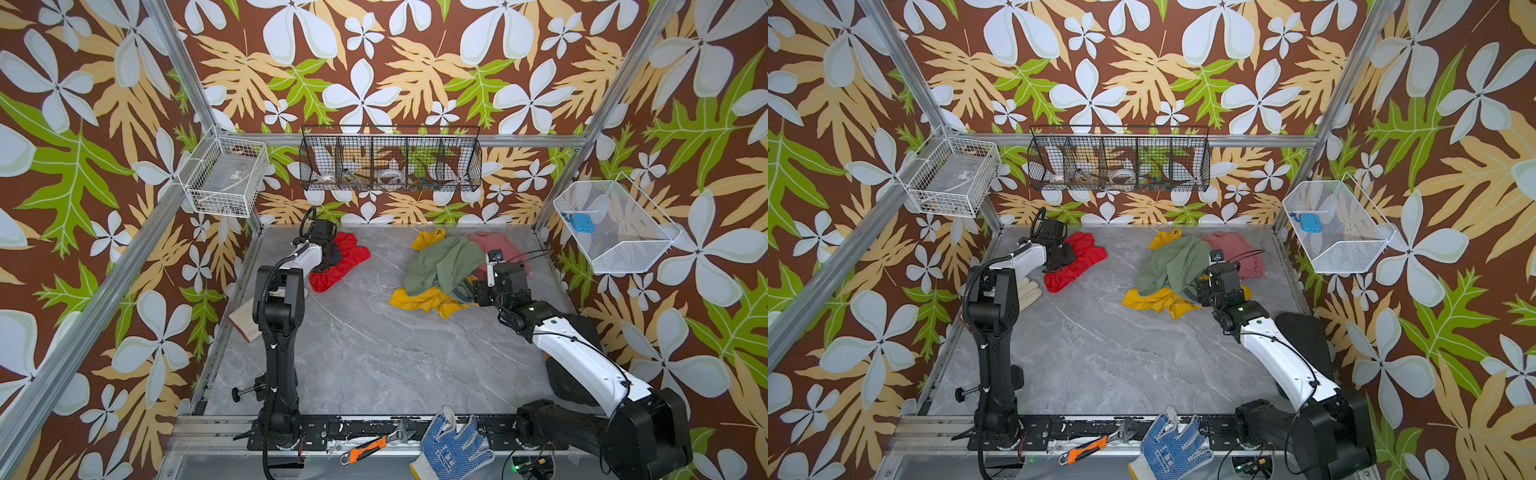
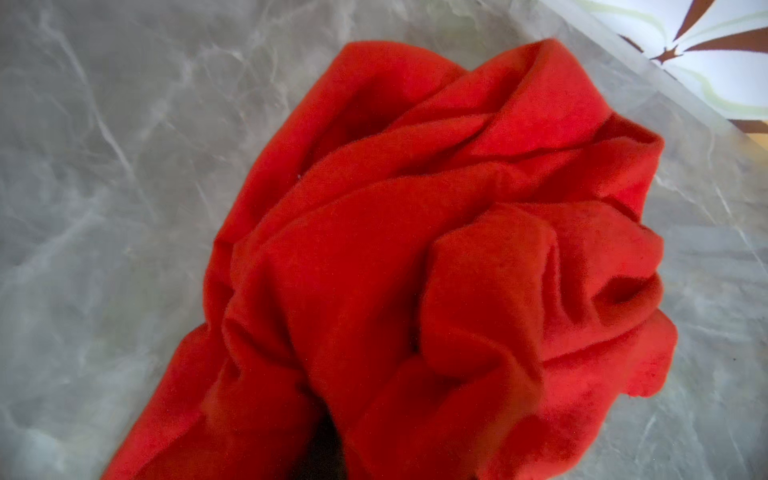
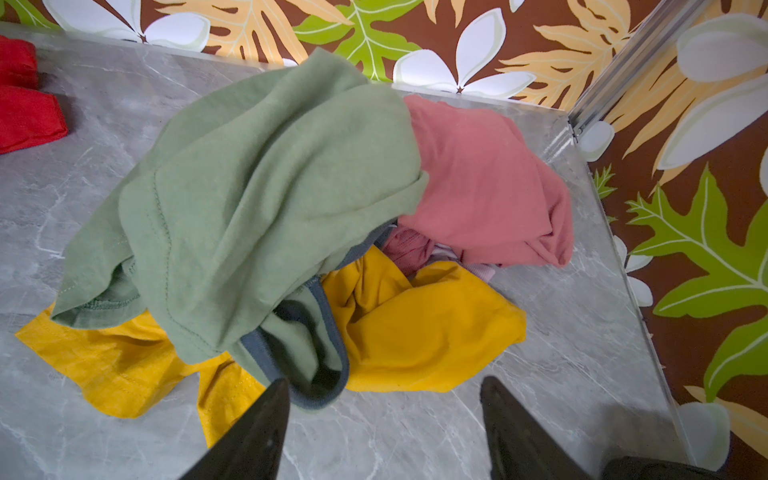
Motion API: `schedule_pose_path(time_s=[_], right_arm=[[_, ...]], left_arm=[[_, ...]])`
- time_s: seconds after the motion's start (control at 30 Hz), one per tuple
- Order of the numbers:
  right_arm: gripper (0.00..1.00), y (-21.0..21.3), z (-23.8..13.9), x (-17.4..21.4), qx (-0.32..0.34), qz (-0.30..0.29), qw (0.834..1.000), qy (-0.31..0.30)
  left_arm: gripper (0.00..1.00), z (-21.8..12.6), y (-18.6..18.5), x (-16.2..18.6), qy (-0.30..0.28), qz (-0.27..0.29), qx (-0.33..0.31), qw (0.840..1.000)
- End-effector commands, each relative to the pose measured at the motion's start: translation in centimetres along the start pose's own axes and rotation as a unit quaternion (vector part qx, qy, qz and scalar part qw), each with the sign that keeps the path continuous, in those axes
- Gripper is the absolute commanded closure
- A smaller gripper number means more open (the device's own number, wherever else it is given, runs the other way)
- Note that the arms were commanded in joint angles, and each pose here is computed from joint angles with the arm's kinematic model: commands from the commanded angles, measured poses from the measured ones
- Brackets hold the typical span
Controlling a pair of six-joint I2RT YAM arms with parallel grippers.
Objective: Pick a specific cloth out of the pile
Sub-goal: 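Release the red cloth and raise the left gripper while the right gripper withdraws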
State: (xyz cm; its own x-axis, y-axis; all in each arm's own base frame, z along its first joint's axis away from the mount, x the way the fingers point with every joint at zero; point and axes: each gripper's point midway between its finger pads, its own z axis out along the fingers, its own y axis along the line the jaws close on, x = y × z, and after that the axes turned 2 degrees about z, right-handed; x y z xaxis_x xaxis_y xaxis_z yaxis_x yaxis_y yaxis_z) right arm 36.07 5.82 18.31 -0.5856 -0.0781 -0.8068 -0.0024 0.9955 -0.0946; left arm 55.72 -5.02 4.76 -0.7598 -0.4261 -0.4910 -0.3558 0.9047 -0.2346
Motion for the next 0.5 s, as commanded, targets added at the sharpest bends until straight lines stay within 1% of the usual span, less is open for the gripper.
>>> schedule_pose_path(time_s=[0.0, 0.13, 0.17, 0.37, 0.47], right_arm=[[0.27, -0.3, -0.1, -0.4, 0.007, 0.008, 1.000, -0.006], [0.27, -0.5, -0.8, -0.8, 0.008, 0.005, 1.000, -0.022], [0.26, -0.5, -1.0, -0.9, 0.006, 0.004, 1.000, -0.026], [0.24, -0.5, -1.5, -0.6, 0.000, -0.005, 0.999, -0.041], [0.24, -0.6, -1.8, -1.0, -0.001, -0.009, 0.999, -0.053]], left_arm=[[1.00, 0.2, -0.2, 1.1, 0.020, 0.008, 0.012, 1.000], [1.00, -0.1, 0.2, 1.7, 0.021, 0.008, 0.010, 1.000], [0.98, -0.3, 0.3, 1.8, 0.019, 0.007, 0.011, 1.000], [0.60, -1.5, 0.4, 2.0, 0.011, -0.002, 0.016, 1.000], [0.47, -2.2, 0.3, 2.1, 0.009, -0.006, 0.021, 1.000]])
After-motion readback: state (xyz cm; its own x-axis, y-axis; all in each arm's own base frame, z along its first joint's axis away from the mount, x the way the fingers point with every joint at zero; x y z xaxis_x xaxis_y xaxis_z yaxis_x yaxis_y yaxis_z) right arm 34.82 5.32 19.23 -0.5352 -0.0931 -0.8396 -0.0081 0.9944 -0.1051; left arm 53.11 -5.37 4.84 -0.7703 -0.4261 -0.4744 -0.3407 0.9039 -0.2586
